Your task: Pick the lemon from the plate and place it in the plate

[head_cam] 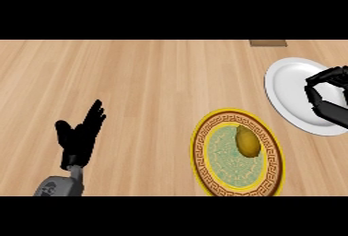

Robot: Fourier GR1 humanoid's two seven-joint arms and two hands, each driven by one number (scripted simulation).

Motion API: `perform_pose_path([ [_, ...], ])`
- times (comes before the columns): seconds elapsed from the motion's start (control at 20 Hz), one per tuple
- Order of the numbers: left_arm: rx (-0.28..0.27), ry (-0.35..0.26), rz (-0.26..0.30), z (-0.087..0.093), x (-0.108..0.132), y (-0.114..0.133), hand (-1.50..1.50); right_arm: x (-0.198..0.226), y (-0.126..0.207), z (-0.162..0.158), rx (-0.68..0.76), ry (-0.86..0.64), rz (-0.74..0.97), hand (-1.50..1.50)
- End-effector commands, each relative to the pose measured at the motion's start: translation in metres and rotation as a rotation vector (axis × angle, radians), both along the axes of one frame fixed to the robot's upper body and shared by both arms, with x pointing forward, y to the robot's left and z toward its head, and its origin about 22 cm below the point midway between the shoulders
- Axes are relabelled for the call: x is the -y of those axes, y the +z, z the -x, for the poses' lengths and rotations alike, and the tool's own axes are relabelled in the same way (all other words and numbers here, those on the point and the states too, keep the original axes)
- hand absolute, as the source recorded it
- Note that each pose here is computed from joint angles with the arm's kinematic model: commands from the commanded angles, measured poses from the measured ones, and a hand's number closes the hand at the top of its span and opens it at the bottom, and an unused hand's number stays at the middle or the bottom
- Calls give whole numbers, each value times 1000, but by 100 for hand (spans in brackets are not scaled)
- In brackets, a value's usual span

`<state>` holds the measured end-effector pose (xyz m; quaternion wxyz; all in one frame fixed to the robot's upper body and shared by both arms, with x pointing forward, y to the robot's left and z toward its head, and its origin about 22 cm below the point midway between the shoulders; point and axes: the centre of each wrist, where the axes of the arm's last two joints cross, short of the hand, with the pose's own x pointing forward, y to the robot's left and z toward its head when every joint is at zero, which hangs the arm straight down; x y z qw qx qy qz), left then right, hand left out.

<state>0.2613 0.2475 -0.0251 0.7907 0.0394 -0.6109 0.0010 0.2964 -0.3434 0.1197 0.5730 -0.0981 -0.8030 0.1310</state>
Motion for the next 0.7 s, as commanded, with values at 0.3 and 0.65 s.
perform_pose_path([
  [0.3,-121,-48,50,25,-17,-13,0,69,-55,1,149,-97,-67,-150],
  [0.65,-124,-50,54,28,3,-16,0,83,-3,11,-80,36,327,-150],
])
